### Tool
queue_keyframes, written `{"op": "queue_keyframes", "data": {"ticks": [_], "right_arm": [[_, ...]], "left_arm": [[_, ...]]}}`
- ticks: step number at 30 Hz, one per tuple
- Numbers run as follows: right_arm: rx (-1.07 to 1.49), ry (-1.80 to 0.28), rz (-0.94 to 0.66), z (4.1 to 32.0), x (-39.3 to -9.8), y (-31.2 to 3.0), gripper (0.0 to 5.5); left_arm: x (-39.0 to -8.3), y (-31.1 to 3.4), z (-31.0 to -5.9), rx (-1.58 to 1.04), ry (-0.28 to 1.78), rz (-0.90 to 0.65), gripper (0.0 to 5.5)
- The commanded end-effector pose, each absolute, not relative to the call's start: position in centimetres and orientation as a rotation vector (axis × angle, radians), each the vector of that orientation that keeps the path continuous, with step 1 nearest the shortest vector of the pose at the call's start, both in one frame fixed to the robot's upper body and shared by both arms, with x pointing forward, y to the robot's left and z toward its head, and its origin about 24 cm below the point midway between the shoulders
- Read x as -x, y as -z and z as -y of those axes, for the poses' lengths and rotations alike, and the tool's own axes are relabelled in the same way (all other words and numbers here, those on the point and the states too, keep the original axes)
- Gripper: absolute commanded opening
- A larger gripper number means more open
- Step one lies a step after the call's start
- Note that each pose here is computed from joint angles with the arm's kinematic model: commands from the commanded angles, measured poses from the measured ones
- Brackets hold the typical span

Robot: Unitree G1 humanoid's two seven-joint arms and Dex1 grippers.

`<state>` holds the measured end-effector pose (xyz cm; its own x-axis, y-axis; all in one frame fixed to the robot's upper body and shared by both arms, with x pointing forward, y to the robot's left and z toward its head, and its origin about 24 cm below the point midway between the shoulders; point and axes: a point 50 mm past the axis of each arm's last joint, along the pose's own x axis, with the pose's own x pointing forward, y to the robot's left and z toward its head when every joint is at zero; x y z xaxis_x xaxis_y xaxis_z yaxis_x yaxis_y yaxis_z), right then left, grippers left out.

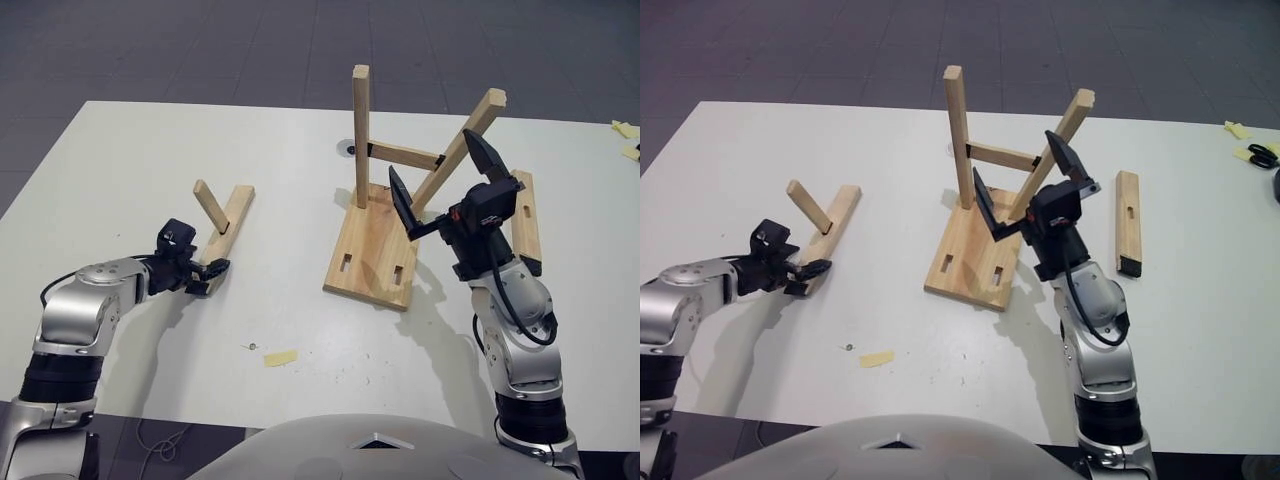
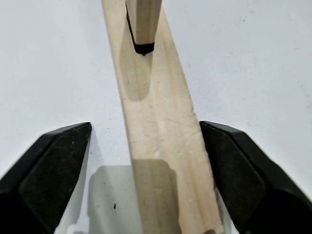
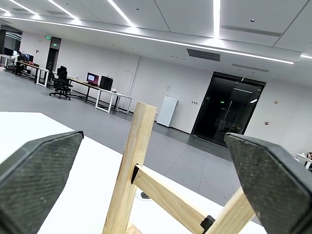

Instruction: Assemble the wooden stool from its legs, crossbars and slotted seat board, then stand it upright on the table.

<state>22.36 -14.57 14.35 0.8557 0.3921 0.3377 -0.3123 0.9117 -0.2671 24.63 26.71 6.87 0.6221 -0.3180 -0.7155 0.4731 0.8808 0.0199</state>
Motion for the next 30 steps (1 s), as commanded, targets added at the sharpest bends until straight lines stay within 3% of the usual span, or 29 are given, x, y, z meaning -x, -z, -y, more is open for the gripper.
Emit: {"op": "queue_keyframes", "data": {"ticks": [1, 9, 14, 16, 19, 21, 23, 27, 30], "right_arm": [[0.195, -0.361, 0.411, 14.2, -22.3, -14.5, 5.4], [0.188, -0.323, 0.416, 14.1, -22.3, -14.3, 5.4], [0.188, -0.297, 0.43, 14.2, -22.6, -14.5, 5.4], [0.19, -0.297, 0.436, 14.3, -22.8, -14.6, 5.4], [0.101, -0.289, 0.456, 14.4, -23.4, -15.6, 5.4], [-0.073, -0.303, 0.454, 14.5, -23.8, -16.7, 5.4], [-0.279, -0.376, 0.43, 14.2, -24.2, -17.8, 5.4], [-0.61, -0.604, 0.409, 13.4, -24.3, -20.5, 5.4], [-0.748, -0.634, 0.415, 13.4, -24.9, -22.2, 5.4]], "left_arm": [[-24.7, -6.2, -28.2, -0.214, 0.453, -0.897, 3.38], [-25.8, -7.0, -28.3, -0.274, 0.505, -0.882, 2.07], [-27.1, -8.3, -27.8, -0.272, 0.482, -0.771, 2.05], [-28.1, -9.6, -28.0, -0.287, 0.408, -0.645, 2.05], [-30.5, -14.5, -27.7, -0.245, 0.21, -0.233, 2.05], [-30.9, -18.8, -25.4, -0.167, 0.229, 0.059, 2.05], [-30.6, -22.6, -22.9, -0.102, 0.303, 0.25, 2.05], [-29.4, -26.3, -19.4, -0.17, 0.523, 0.404, 2.05], [-28.5, -25.4, -17.4, -0.29, 0.704, 0.379, 2.05]]}}
